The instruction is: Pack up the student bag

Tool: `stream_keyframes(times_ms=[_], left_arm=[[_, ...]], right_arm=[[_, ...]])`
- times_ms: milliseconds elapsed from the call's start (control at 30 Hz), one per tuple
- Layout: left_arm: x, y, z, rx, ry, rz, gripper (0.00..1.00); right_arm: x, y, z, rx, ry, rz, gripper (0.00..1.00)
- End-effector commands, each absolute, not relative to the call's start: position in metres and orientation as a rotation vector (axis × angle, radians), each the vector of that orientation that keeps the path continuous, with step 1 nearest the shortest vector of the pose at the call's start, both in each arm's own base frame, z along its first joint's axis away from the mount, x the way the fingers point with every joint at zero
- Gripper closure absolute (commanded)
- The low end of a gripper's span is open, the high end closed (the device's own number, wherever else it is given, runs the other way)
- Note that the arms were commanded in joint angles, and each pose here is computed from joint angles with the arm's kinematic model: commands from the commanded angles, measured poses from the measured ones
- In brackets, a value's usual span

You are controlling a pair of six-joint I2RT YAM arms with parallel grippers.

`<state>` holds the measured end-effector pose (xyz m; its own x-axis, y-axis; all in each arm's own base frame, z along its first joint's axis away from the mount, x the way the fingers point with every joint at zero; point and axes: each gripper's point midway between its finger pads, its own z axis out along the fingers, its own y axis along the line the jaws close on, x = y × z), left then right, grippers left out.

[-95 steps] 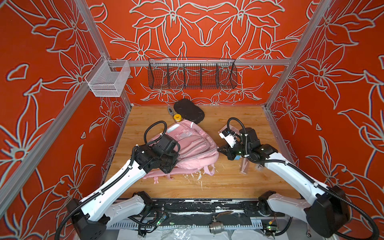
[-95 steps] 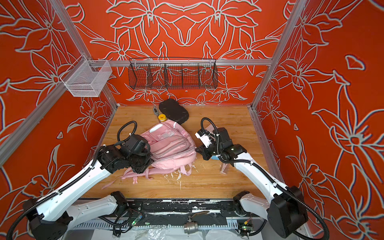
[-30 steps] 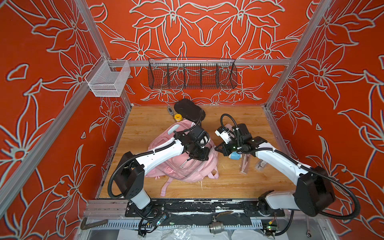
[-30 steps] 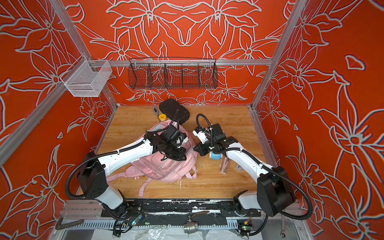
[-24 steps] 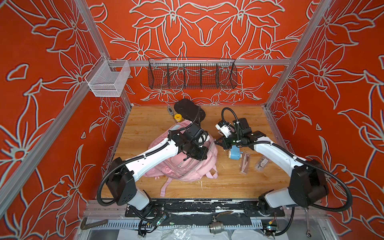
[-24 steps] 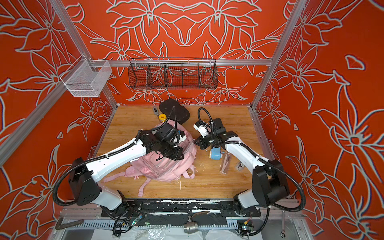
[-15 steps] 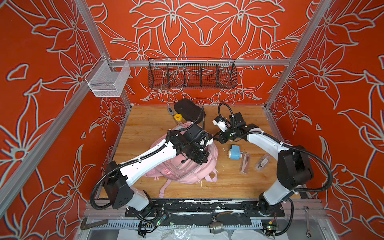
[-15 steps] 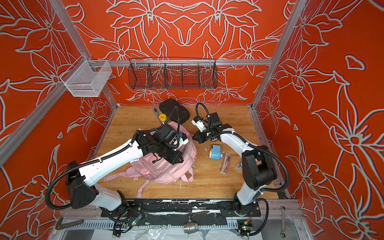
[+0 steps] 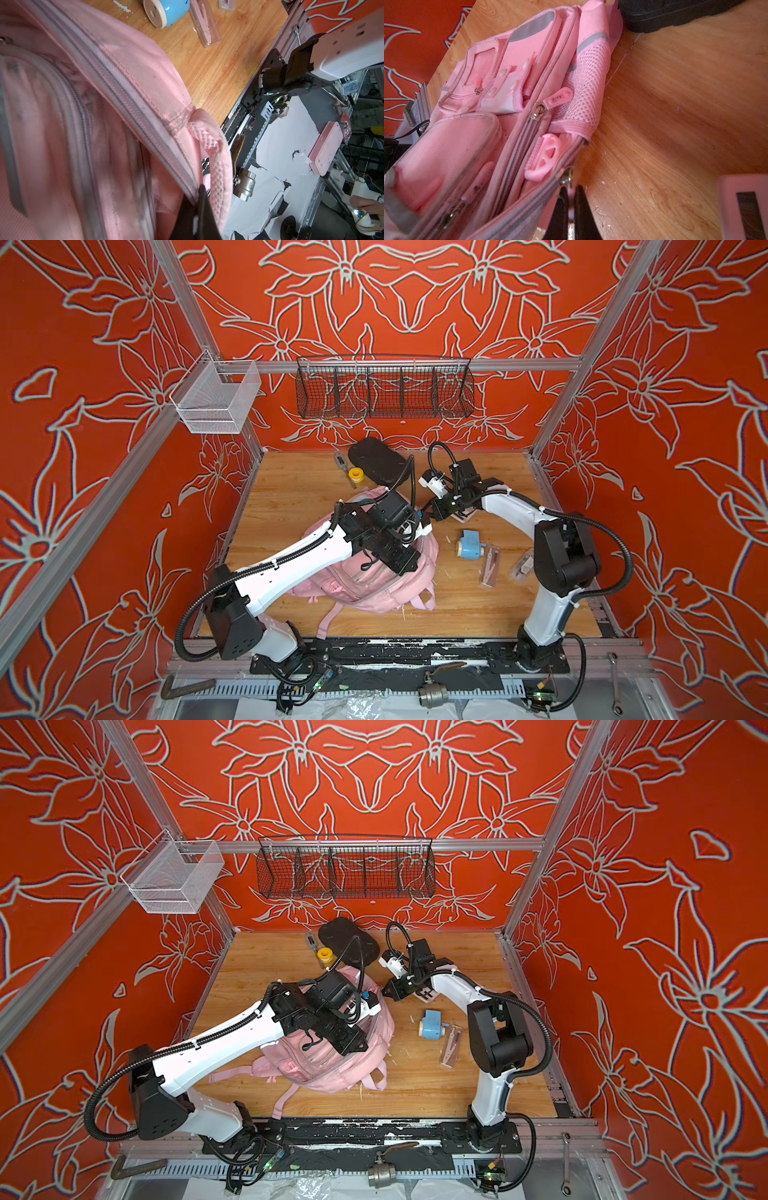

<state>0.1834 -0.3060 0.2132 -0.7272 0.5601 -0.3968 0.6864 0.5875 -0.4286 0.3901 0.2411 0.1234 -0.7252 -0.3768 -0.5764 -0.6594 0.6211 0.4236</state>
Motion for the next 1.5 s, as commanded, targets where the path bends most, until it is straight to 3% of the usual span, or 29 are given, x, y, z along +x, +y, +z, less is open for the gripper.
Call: stream_keyframes(times_ms=[0,433,600,733,867,1133,1467], left_arm=[[0.168,-0.313,0.244,1.105,2.490,-0.950,1.00],[0.181,-0.321,0.238,1.048,2.483,-0.928,1.00],[0.201,-0.309,0.214,0.944,2.573,-0.735,1.00],[0.213,-0.307,0.195,0.856,2.645,-0.651,0.66],[0.221,-0.309,0.190,0.799,2.661,-0.629,0.50],[0.238,-0.274,0.149,0.739,2.789,-0.251,0.40],[0.242,-0.280,0.105,0.854,2.860,-0.132,0.37]], right_arm=[[0.415,0.235,0.124,-0.842,2.379,0.804,1.00],[0.434,0.240,0.115,-0.844,2.411,0.804,1.00],[0.436,0.235,0.132,-0.848,2.405,0.755,0.77],[0.434,0.220,0.149,-0.807,2.419,0.703,0.64],[0.433,0.201,0.156,-0.731,2.432,0.710,0.57],[0.419,0.170,0.176,-0.636,2.445,0.580,0.52],[0.384,0.130,0.194,-0.523,2.407,0.467,0.43]])
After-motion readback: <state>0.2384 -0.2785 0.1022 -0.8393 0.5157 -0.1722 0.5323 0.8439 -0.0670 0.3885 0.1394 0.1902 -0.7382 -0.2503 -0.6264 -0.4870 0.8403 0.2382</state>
